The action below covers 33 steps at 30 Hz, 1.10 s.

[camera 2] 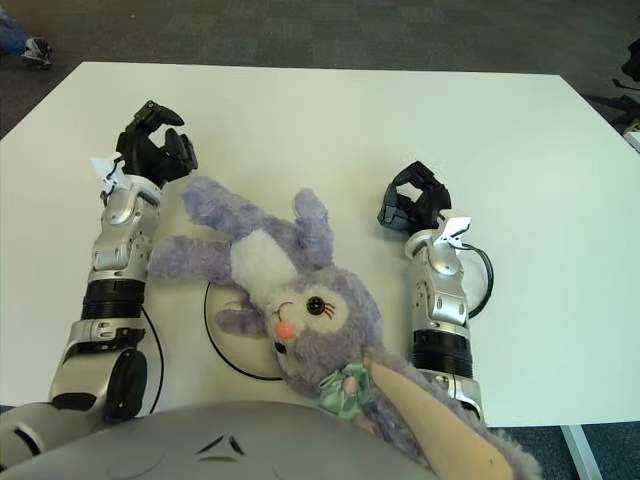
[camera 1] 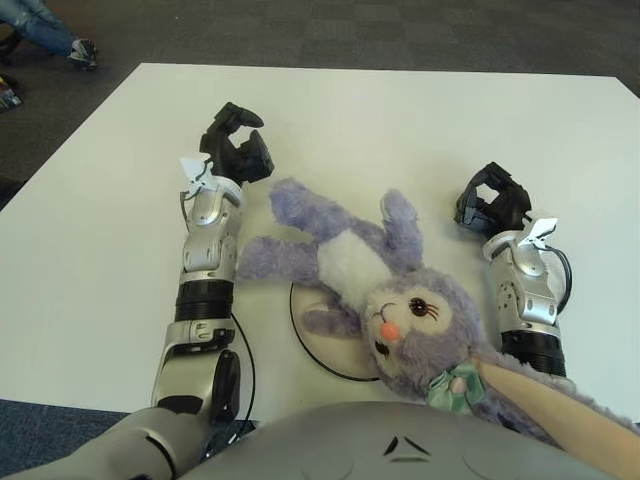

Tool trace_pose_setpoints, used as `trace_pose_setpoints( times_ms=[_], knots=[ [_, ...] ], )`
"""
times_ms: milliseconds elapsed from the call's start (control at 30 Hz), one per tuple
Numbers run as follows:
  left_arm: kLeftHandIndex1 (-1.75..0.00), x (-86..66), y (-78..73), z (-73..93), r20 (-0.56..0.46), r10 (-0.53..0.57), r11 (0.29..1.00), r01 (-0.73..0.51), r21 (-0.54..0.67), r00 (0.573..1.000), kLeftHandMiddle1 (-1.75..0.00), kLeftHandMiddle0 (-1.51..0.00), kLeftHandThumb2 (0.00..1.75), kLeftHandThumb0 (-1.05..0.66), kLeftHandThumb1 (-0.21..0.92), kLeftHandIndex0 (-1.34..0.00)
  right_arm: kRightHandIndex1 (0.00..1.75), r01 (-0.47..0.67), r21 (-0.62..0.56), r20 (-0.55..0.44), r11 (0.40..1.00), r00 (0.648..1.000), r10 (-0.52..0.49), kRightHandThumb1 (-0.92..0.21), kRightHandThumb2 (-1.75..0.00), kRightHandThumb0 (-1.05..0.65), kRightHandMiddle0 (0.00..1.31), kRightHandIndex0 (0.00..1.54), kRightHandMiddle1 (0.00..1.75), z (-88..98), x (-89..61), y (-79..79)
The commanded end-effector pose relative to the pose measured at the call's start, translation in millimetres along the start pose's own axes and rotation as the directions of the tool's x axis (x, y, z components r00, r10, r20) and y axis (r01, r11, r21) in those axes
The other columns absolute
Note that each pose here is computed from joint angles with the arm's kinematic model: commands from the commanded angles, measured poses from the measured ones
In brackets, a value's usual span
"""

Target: Put the doll into the plate.

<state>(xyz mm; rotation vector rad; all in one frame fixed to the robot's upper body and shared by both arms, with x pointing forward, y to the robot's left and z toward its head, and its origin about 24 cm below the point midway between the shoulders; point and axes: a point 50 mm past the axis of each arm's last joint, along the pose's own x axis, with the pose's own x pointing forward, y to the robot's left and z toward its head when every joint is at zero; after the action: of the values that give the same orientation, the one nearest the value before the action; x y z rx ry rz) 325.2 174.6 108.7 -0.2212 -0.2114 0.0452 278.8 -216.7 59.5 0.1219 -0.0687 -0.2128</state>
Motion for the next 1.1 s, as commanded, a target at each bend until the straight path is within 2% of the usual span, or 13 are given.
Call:
trace_pose_setpoints(
  times_ms=[0,567,933,1067],
  knots=[
    [-1.75,-0.3,-2.2,-2.9,-0.024,-0.009,1.000,0.009,-0.005,1.000,-1.75,-1.23,1.46,-0.53,0.20,-0.71,1.75,0.044,-0.006,0.058,0.999,0.997,-0.044,-0.18,-1.49,-0.54,0.73,1.31,1.75,4.6,-3.4,-3.6],
    [-1.75,-3.6,-8.2,-7.1,-0.058,-0.072,0.997,0.074,0.023,0.996,-1.75,-1.24,1.42,-0.51,0.24,-0.68,1.75,0.067,0.023,0.095,0.997,0.993,-0.069,-0.17,-1.50,-0.54,0.74,1.32,1.75,4.1,-10.1,-8.0],
    [-1.75,-15.6,-13.9,-16.6,-0.046,-0.047,0.999,0.046,-0.005,0.998,-1.75,-1.26,1.40,-0.51,0.25,-0.67,1.75,0.013,0.226,0.063,0.974,0.998,-0.028,-0.19,-1.47,-0.53,0.72,1.30,1.75,2.5,-14.7,-5.8],
    [-1.75,-16.7,-14.3,-18.1,-0.042,-0.031,0.999,0.031,0.011,0.999,-1.75,-1.26,1.40,-0.50,0.25,-0.67,1.75,0.007,0.247,0.058,0.969,0.998,-0.022,-0.17,-1.50,-0.54,0.74,1.28,1.75,3.0,-15.7,-5.6]
  ],
)
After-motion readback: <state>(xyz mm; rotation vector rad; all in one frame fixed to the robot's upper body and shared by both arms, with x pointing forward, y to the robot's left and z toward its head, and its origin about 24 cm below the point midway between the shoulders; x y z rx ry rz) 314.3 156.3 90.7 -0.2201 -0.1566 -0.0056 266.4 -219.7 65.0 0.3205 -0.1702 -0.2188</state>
